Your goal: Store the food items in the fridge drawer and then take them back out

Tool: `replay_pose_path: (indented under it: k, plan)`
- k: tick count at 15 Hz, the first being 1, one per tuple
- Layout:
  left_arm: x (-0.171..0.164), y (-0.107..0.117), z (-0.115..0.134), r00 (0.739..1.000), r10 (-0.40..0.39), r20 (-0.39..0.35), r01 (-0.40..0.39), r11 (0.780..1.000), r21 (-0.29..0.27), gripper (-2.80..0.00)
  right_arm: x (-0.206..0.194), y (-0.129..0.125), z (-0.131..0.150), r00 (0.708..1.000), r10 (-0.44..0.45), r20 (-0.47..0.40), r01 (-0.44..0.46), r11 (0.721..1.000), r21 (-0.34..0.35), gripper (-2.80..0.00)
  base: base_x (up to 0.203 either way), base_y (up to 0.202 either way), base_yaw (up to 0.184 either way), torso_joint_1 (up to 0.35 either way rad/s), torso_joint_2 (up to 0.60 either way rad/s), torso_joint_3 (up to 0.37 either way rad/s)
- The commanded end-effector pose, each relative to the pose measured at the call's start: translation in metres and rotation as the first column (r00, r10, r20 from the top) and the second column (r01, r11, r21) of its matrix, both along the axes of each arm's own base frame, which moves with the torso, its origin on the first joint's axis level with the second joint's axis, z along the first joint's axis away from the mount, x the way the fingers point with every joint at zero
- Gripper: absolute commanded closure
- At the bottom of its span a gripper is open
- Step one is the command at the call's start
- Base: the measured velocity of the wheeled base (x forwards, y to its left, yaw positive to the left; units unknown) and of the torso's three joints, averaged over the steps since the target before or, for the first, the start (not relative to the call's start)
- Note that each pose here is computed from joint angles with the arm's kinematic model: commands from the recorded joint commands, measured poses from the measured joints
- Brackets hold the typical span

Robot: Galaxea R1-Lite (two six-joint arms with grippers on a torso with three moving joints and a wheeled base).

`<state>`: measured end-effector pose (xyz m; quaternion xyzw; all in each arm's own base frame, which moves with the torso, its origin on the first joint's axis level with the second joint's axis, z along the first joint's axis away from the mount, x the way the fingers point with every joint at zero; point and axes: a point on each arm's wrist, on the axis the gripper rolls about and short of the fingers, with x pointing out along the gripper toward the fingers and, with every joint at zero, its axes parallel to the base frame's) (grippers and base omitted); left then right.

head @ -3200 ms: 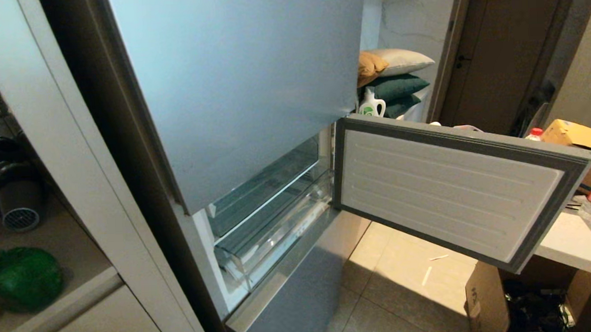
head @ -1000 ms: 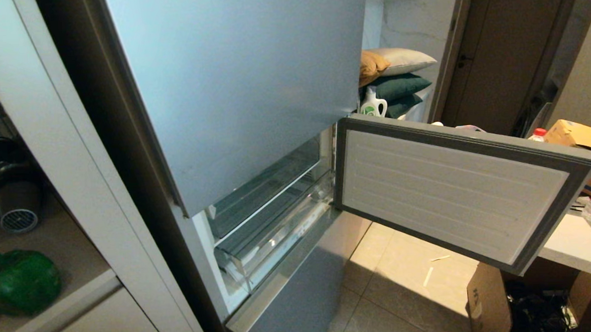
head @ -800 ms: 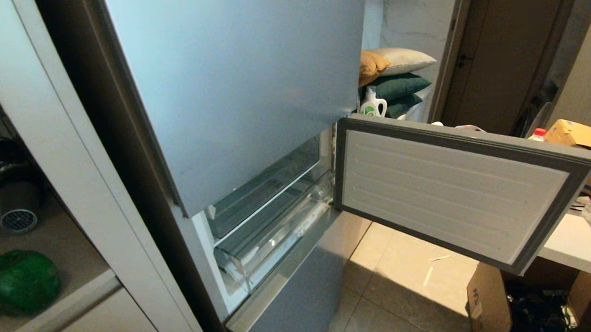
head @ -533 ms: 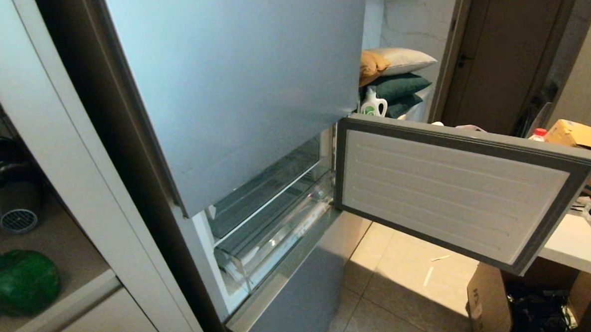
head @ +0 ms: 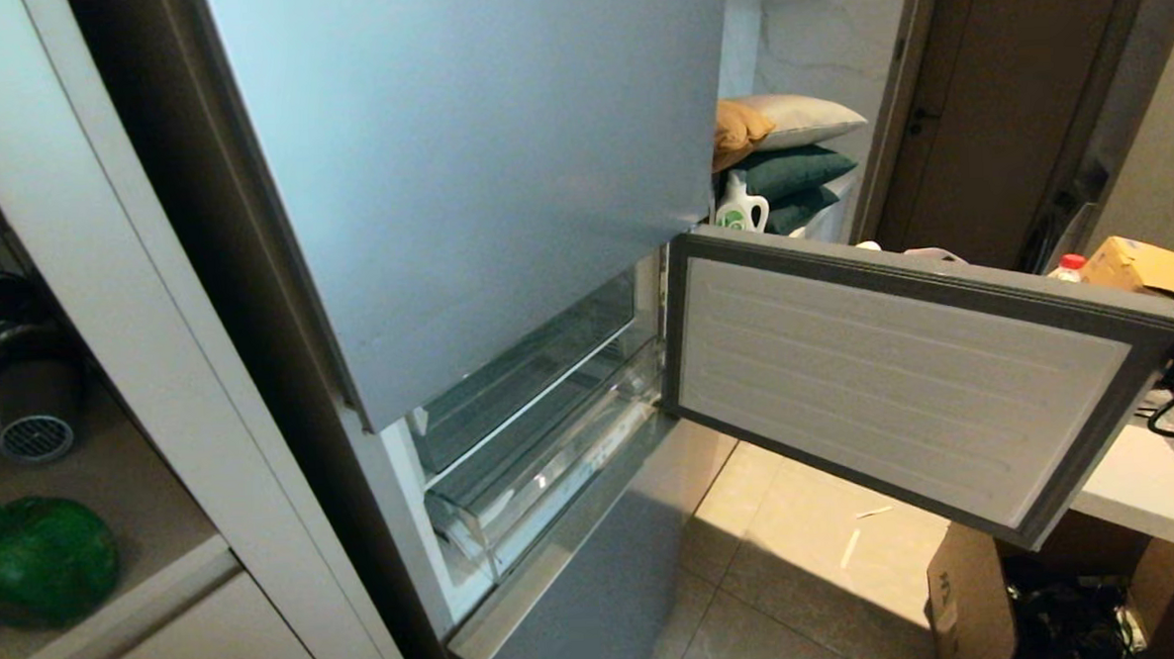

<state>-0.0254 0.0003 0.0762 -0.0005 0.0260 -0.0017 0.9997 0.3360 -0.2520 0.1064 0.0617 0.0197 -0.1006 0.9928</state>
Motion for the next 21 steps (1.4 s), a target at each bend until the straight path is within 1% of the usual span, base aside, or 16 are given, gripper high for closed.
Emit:
replay_pose_path:
  k: [1,3,6,8,12,14,15,17,19,21]
  plan:
    - [0.000,0.000,0.000,1.000,0.000,0.000,0.000,1.000,0.000,0.00,-0.004,0.009,0.003,1.000,0.016,-0.002,-0.016,1.000,0.001,0.00,0.000,0.000,0.000,0.000,0.00,0.000]
    - [0.000,0.000,0.000,1.000,0.000,0.000,0.000,1.000,0.000,0.00,-0.008,0.016,0.000,0.999,0.024,-0.024,-0.024,1.000,0.002,0.00,0.000,0.000,0.000,0.000,0.00,0.000]
    - [0.000,0.000,0.000,1.000,0.000,0.000,0.000,1.000,0.000,0.00,-0.024,0.038,-0.002,0.997,0.046,-0.065,-0.046,0.999,0.011,0.00,0.000,0.000,0.000,0.000,0.00,0.000]
    - [0.000,0.000,0.000,1.000,0.000,0.000,0.000,1.000,0.000,0.00,-0.044,0.057,0.003,0.995,0.061,-0.080,-0.059,0.998,0.021,0.00,0.000,0.000,0.000,0.000,0.00,0.000]
    - [0.000,0.000,0.000,1.000,0.000,0.000,0.000,1.000,0.000,0.00,-0.084,0.106,0.013,0.987,0.131,-0.092,-0.129,0.991,0.033,0.00,0.000,0.000,0.000,0.000,0.00,0.000]
    - [0.000,0.000,0.000,1.000,0.000,0.001,0.000,1.000,0.000,0.00,-0.108,0.137,0.019,0.978,0.189,-0.086,-0.187,0.982,0.026,0.00,0.000,0.000,0.000,0.000,0.00,0.000]
    - [0.000,0.000,0.000,1.000,0.000,0.000,0.000,1.000,0.000,0.00,-0.120,0.156,0.021,0.969,0.231,-0.085,-0.230,0.973,0.021,0.00,0.000,0.000,0.000,0.000,0.00,0.000]
    - [0.000,0.000,0.000,1.000,0.000,0.000,0.000,1.000,0.000,0.00,-0.148,0.193,0.017,0.936,0.335,-0.105,-0.335,0.942,0.012,0.00,0.000,0.000,0.000,0.000,0.00,0.000]
    - [0.000,0.000,0.000,1.000,0.000,0.000,0.000,1.000,0.000,0.00,-0.171,0.227,0.016,0.878,0.467,-0.104,-0.471,0.882,-0.017,0.00,0.000,0.000,0.000,0.000,0.00,0.000]
    - [0.000,0.000,0.000,1.000,0.000,0.000,0.000,1.000,0.000,0.00,-0.191,0.250,0.017,0.816,0.571,-0.084,-0.576,0.816,-0.042,0.00,0.000,0.000,0.000,0.000,0.00,0.000]
